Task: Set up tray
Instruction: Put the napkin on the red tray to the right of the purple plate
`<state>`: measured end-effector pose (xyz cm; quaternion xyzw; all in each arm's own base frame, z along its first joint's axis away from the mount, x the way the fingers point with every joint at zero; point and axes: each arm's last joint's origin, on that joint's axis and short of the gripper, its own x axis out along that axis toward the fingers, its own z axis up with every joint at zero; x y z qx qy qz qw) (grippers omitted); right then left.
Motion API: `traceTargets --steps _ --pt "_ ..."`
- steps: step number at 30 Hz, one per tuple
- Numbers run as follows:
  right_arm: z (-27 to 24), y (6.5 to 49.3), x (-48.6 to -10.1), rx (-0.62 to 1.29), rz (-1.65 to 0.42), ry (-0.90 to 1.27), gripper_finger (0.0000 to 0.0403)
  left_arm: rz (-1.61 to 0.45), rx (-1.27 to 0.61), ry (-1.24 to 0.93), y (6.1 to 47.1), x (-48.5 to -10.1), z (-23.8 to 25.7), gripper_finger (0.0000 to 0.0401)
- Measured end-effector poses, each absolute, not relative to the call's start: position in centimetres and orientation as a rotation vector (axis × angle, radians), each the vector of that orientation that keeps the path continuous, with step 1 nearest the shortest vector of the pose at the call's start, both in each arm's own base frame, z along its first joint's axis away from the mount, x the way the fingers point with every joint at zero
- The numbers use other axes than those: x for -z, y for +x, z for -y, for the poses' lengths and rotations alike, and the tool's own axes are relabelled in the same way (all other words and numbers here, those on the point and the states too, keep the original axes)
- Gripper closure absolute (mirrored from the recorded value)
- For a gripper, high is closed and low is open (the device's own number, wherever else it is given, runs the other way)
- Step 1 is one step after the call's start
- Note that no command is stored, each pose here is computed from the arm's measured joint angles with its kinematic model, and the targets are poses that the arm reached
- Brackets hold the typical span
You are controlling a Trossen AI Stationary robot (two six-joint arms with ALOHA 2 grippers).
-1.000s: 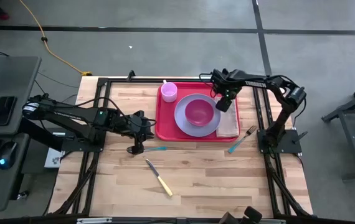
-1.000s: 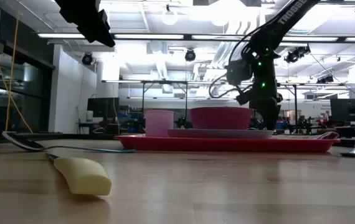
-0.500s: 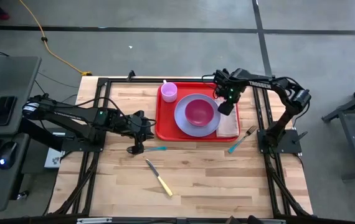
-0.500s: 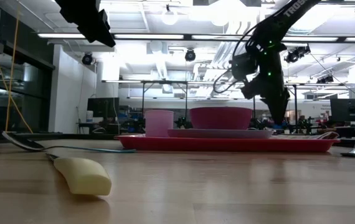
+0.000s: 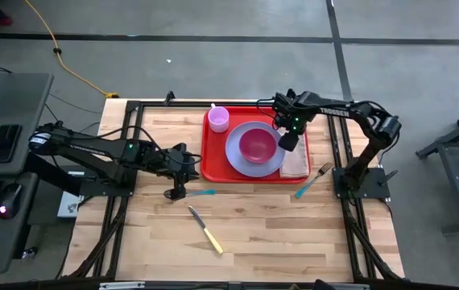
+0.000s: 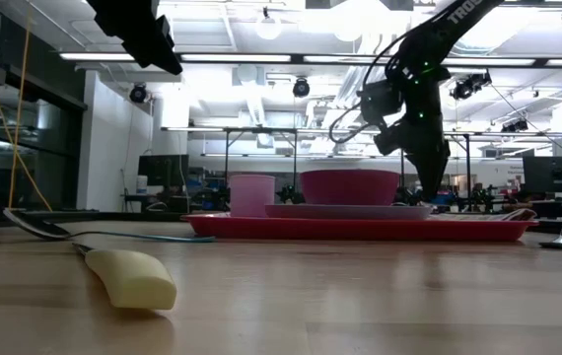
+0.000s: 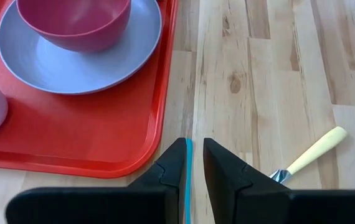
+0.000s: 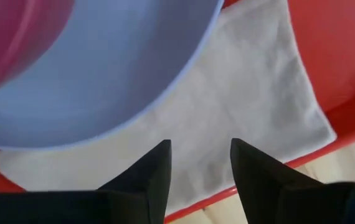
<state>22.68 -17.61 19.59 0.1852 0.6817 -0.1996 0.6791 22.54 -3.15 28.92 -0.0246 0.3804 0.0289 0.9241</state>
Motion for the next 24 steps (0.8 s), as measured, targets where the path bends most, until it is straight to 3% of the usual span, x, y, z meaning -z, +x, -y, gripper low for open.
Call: traceTargets --steps 24 --pt "19.6 23.8 -15.6 0.474 -1.572 0.393 0.0258 -0.811 -0.037 -0.057 22.4 -28.7 3.2 0.0316"
